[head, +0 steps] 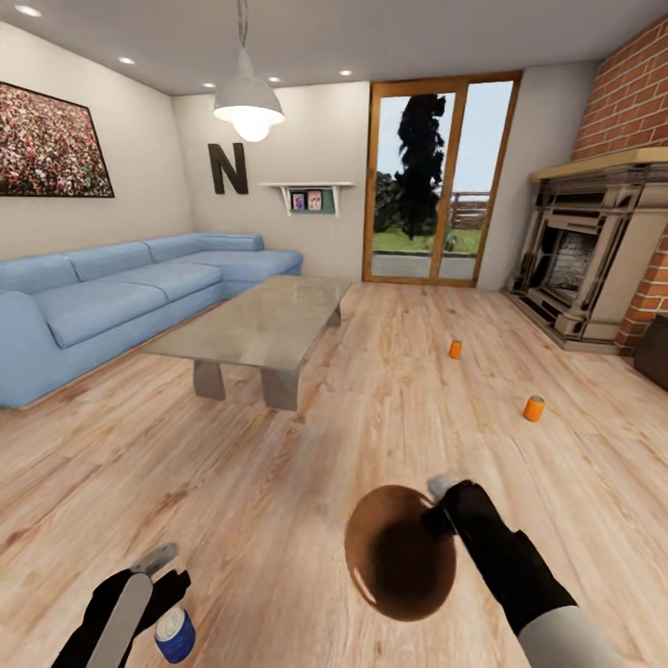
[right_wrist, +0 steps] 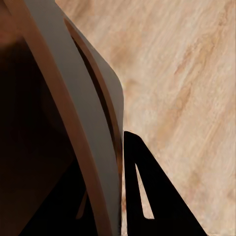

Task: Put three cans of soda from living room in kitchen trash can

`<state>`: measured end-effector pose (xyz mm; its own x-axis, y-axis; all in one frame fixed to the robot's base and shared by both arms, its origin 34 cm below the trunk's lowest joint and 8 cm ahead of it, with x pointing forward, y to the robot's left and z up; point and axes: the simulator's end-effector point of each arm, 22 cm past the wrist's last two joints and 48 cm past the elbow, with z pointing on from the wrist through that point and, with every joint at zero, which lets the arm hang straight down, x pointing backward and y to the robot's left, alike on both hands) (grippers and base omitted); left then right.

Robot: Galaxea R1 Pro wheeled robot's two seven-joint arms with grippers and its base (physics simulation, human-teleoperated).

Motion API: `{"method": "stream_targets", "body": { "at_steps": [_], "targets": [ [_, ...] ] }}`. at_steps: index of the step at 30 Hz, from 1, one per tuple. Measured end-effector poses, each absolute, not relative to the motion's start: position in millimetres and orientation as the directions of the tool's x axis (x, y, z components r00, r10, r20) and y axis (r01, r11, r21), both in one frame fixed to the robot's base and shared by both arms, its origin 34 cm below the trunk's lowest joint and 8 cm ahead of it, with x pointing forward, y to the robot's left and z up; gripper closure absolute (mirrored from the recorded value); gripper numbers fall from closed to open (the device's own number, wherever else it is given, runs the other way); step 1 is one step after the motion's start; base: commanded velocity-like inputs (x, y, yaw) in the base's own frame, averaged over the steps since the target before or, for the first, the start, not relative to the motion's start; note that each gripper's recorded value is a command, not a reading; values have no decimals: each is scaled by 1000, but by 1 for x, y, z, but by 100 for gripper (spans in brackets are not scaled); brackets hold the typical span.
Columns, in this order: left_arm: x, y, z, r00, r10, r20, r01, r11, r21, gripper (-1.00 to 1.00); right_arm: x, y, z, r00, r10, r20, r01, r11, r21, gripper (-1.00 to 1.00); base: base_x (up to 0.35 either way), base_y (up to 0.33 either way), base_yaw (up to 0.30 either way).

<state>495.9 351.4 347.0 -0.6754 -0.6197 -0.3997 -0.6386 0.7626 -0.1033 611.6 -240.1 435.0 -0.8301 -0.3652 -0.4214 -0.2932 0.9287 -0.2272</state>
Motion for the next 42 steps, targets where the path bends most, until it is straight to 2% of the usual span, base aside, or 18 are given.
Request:
{"method": "stream_targets", "body": {
  "at_steps": [3, 4, 8, 13, 18, 27, 29, 37, 42],
  "targets": [
    [495, 351, 347, -676, -619, -400, -639, 762, -101, -100, 574, -188, 391, -913, -209, -351, -262, 959, 111, 100, 0, 74, 0],
    [495, 351, 347, -676, -619, -399, -639, 763, -100, -100, 571, -180, 392, -914, -207, -349, -273, 950, 150, 100, 0, 29, 0],
    [496, 350, 347, -677, -618, -399, -636, 765, -106, -100, 614, -217, 439, -842, -252, -476, -252, 966, -66, 100, 0, 12, 0],
    [497, 348, 347, -675, -618, -403, -634, 765, -113, -100, 608, -205, 436, -873, -143, -466, -213, 972, 101, 100, 86, 2, 0],
    [490, 340, 330, -701, -610, -369, -617, 779, -115, -100, 610, -225, 433, -870, -173, -462, -204, 979, 19, 100, 255, 0, 0],
    [488, 336, 314, -719, -607, -338, -606, 786, -122, -100, 617, -214, 438, -888, -128, -443, -220, 962, 163, 100, 45, 0, 0],
    [490, 353, 314, -740, -563, -367, -579, 811, -78, -100, 616, -211, 434, -900, -119, -420, -222, 953, 205, 100, 2, 0, 0],
    [493, 372, 302, -772, -518, -369, -542, 839, -45, -100, 620, -213, 428, -901, -127, -414, -229, 951, 207, 100, 0, 0, 0],
    [493, 375, 278, -799, -513, -313, -535, 845, -19, -100, 623, -213, 431, -895, -134, -425, -255, 936, 241, 100, 0, 0, 0]
  ]
}}
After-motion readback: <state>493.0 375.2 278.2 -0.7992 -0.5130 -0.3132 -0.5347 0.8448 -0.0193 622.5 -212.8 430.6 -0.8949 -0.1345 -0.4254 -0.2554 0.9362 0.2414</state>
